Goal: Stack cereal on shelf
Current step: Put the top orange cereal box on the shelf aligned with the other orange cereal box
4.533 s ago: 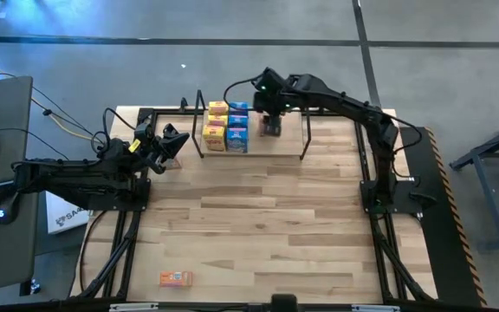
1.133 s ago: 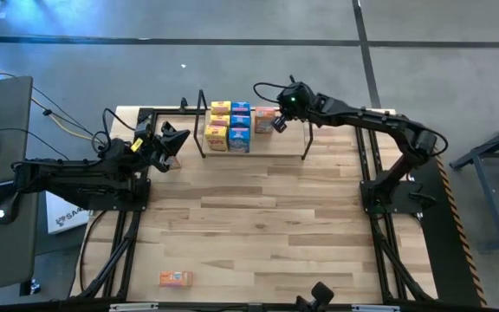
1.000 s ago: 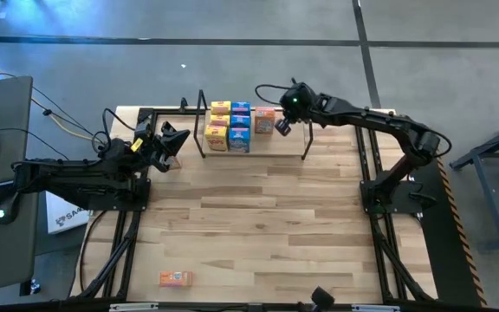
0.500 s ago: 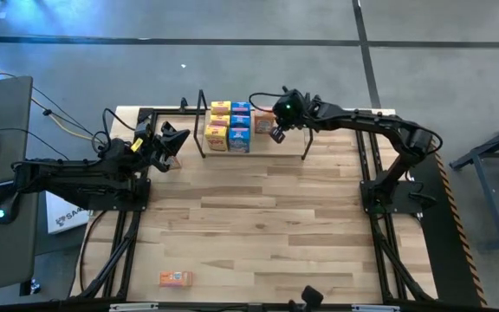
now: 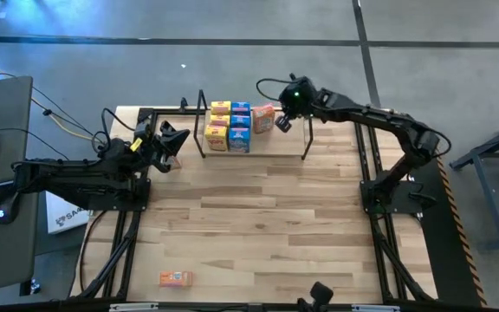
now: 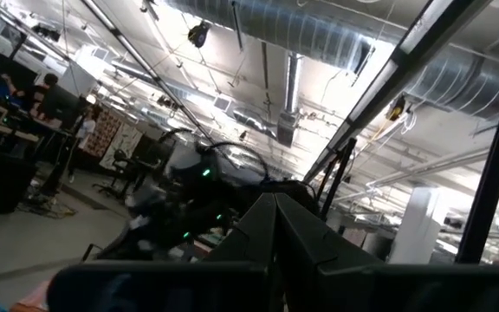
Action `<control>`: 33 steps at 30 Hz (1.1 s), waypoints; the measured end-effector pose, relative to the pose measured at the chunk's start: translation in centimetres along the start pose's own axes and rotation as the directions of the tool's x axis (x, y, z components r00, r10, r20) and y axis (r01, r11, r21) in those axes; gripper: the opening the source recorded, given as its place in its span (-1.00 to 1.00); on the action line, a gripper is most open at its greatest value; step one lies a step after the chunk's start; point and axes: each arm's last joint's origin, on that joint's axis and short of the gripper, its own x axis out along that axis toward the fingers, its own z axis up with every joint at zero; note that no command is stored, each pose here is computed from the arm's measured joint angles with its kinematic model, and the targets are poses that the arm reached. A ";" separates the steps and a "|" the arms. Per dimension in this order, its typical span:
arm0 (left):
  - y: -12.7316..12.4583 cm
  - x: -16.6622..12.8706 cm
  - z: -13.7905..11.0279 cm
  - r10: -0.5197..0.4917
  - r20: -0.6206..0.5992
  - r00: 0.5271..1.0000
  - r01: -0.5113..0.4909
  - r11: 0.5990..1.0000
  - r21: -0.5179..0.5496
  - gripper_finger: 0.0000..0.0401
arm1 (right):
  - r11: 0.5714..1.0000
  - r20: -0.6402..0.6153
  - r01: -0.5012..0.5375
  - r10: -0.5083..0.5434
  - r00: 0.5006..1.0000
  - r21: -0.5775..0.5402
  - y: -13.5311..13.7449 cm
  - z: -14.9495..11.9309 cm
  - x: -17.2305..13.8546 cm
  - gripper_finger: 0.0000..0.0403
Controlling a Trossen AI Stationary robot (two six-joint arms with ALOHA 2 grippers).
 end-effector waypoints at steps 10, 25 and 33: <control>-0.3 -0.2 1.4 0.124 -0.072 0.990 -0.119 0.990 0.070 -0.86 | 0.959 0.138 -0.279 0.269 0.953 0.057 3.3 0.1 -7.5 -1.00; -0.2 -0.7 6.4 0.630 -0.692 0.352 -0.224 0.775 0.591 0.17 | 0.862 0.276 -0.462 0.402 0.873 0.208 12.3 -1.3 -11.3 -1.00; 2.5 -0.4 3.7 0.669 -0.738 -0.082 -0.085 0.733 0.674 0.26 | 0.840 0.302 -0.473 0.393 0.869 0.268 13.7 -1.5 -12.3 -1.00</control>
